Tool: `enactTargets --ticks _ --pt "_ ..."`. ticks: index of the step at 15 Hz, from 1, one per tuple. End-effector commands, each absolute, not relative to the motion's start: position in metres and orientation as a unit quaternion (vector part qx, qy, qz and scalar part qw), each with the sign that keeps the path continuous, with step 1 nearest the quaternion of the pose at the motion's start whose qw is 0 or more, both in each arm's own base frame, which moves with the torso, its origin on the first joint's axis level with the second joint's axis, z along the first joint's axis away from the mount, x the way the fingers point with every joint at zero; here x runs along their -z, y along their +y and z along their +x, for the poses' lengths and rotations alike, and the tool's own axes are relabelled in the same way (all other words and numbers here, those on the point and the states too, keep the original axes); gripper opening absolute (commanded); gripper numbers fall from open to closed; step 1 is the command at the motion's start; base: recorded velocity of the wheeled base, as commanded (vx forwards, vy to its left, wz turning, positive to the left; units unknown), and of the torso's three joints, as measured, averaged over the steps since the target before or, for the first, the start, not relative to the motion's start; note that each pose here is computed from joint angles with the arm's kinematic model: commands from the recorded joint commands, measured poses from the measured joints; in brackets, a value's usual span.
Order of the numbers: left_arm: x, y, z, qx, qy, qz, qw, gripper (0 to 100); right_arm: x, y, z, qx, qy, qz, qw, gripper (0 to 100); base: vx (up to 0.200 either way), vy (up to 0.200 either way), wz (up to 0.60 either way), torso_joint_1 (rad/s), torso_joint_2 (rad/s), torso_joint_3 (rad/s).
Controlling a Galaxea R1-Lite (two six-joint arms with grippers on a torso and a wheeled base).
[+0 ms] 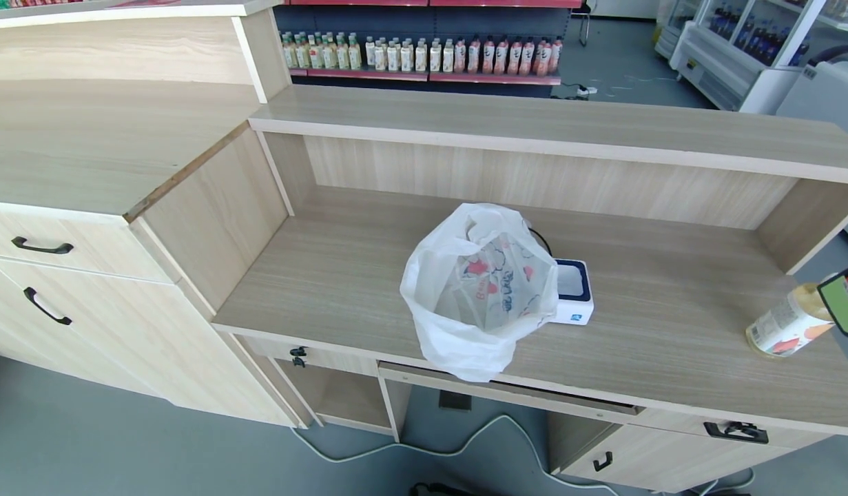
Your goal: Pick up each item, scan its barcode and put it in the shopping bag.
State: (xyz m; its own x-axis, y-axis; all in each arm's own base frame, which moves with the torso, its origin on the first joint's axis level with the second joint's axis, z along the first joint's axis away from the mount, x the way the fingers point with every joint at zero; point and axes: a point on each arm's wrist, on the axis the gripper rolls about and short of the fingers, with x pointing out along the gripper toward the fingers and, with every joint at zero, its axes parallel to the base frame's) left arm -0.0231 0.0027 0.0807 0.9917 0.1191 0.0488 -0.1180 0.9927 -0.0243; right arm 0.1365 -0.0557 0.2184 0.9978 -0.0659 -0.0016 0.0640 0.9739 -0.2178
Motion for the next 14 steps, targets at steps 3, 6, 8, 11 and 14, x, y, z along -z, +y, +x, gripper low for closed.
enactTargets --ticks 3,6,8,11,14 --pt "-0.081 0.003 -0.023 -0.060 -0.025 -0.010 0.998 100 -0.245 -0.042 0.154 -0.029 -0.045 0.002 0.999 0 0.000 0.200 0.00 0.014 0.01 -0.004" --pt "-0.081 0.003 -0.023 -0.061 -0.025 -0.011 0.998 100 -0.237 -0.041 0.175 -0.047 -0.020 -0.010 0.999 0 0.000 0.200 0.00 0.001 0.00 0.002" --pt "-0.081 0.003 -0.023 -0.060 -0.025 -0.012 0.998 100 -0.237 -0.040 0.201 -0.030 -0.023 -0.007 0.999 0 0.000 0.100 0.00 0.004 0.00 0.001" --pt "-0.081 0.003 -0.023 -0.062 -0.026 -0.015 0.998 100 -0.231 -0.035 0.240 -0.016 -0.012 0.004 1.000 0 0.000 0.000 0.00 0.000 0.00 0.000" --pt "-0.081 0.003 -0.023 -0.062 -0.026 -0.015 0.998 100 -0.214 -0.011 0.263 -0.021 0.024 0.016 0.999 0 0.000 0.000 0.00 0.000 0.00 0.000"
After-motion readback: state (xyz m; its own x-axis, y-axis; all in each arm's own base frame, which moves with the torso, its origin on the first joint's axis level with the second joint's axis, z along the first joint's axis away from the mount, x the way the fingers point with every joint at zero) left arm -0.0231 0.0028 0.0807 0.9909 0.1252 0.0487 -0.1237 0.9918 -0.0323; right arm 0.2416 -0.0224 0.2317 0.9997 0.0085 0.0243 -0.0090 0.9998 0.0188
